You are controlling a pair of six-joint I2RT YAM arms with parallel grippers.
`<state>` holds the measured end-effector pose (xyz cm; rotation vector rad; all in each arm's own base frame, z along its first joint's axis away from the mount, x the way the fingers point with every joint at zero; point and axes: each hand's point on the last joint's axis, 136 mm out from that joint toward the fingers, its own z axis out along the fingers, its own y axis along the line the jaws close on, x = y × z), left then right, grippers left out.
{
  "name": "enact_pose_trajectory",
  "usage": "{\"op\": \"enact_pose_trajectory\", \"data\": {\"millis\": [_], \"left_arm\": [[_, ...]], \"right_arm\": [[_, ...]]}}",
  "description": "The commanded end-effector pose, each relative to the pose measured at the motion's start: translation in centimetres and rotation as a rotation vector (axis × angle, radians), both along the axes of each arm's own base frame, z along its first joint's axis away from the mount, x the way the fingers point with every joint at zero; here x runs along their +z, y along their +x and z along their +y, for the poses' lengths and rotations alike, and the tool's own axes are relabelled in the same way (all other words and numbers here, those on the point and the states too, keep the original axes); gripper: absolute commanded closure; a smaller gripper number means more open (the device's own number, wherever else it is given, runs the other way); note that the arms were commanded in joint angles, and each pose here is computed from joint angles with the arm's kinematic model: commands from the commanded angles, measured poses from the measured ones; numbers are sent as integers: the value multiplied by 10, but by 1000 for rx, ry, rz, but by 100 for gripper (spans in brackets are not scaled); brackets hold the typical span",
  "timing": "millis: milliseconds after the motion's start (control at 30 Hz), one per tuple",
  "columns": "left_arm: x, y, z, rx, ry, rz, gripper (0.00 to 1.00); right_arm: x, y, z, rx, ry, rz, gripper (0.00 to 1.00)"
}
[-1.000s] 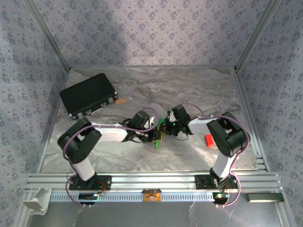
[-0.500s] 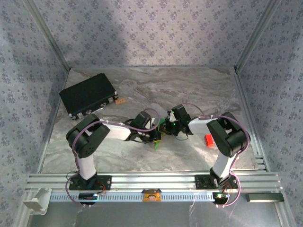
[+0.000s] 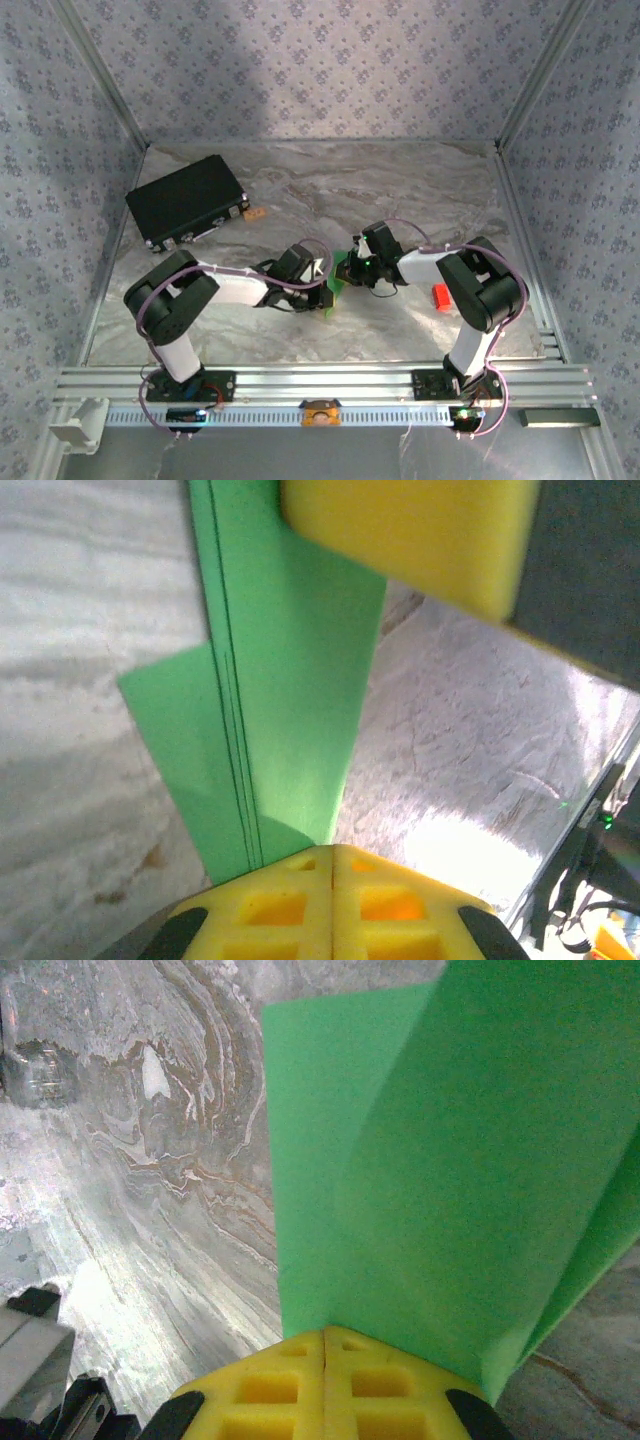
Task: Fold a paper plane with a square sheet of paper (pick it up from the middle)
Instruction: Fold the wing for the fifth time at the center of the table.
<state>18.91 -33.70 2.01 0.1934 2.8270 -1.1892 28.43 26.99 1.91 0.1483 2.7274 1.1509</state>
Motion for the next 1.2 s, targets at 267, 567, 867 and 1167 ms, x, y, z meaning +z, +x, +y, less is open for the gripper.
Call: {"op": "enact_pose_trajectory", "data": {"millis": [267,567,867,1167], "left_arm": [[-28,-57,45,-98,196,80,93],[-15,-63,48,-121,179,56,94],[27,-52,37,-92,58,-53,96],[49,-18,31,28,-32,-110,97]], "right_arm": [[-36,-21,-26,-42,-138,105,93],[-36,-21,-25,-44,-132,107,93],[-33,-25,-23,-41,-122,110,93],[-27,-34,-20,-44,-105,107,93]]}}
